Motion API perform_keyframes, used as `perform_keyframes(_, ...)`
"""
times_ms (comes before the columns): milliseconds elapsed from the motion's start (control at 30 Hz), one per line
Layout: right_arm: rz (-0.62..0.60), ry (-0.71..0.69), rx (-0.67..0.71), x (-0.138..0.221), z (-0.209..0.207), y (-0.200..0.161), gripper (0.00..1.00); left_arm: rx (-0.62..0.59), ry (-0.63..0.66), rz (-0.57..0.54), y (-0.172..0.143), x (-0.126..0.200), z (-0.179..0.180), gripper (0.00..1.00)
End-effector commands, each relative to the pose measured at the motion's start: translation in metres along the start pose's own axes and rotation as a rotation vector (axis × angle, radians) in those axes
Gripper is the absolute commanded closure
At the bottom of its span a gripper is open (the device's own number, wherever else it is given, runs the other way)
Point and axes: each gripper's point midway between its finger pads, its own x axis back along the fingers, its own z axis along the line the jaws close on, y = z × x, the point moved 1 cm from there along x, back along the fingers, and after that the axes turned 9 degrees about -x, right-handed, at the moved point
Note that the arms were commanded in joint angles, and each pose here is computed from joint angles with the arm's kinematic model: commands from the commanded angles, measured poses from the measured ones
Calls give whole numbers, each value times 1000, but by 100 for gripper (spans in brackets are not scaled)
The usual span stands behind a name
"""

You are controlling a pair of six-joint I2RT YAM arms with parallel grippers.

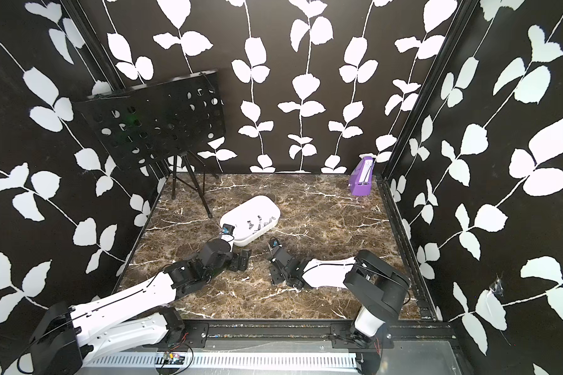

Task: Put the socket on the desktop into the storage box
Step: Place the socket head in the storage box.

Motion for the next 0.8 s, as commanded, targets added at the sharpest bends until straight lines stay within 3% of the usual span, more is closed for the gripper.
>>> perform_keyframes(0,5,-26,2,11,-3,1,96,4,26,-2,-5,3,6,3)
perform_keyframes(200,-114,-64,-13,50,-4,40,97,18,69,-24,-4,7,16,3)
perform_keyframes(367,-181,-45,-50,64,7,94,98,41,108,-51,-3,14,25,3)
perform_keyframes(633,-209,57,-116,33,44,188,97,63,136,-83,-3,21,33,3)
perform_keyframes(767,-190,67,-147,5,50,213,95,67,135,-83,-3,21,33,3)
